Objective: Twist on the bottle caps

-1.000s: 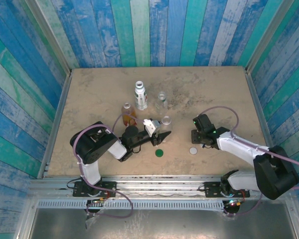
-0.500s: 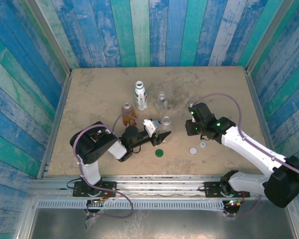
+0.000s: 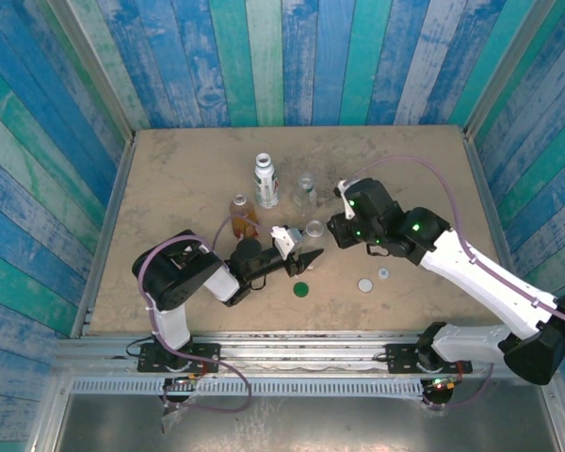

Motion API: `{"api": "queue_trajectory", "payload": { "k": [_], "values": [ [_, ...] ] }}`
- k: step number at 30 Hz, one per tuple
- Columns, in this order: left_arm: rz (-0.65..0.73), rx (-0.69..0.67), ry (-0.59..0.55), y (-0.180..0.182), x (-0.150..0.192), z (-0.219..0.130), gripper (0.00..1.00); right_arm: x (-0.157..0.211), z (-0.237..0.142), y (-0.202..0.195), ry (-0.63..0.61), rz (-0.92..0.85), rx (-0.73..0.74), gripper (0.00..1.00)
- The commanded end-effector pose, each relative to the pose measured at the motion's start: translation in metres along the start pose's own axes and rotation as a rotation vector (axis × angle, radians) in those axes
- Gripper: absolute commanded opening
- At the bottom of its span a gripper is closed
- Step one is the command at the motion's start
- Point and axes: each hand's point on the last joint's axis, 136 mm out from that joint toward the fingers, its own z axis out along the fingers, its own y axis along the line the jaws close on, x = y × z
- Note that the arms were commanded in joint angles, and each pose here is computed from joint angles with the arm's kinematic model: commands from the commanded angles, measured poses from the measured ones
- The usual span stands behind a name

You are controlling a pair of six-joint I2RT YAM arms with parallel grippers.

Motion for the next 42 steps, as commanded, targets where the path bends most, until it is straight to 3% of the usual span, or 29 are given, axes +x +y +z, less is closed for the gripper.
{"api": "queue_trajectory", "payload": {
  "k": [1, 20, 42],
  "values": [
    [0.026, -0.005, -0.019, -0.001, -0.008, -0.004, 0.61, 0.002, 0.005, 0.017, 0.048, -0.063, -0.031, 0.41],
    [0.03, 0.009, -0.012, -0.004, -0.004, -0.004, 0.61, 0.011, 0.041, 0.036, 0.156, -0.152, -0.022, 0.41],
    [0.03, 0.006, -0.004, -0.002, -0.002, -0.003, 0.61, 0.024, 0.042, 0.028, 0.261, -0.25, 0.058, 0.41]
  ]
}}
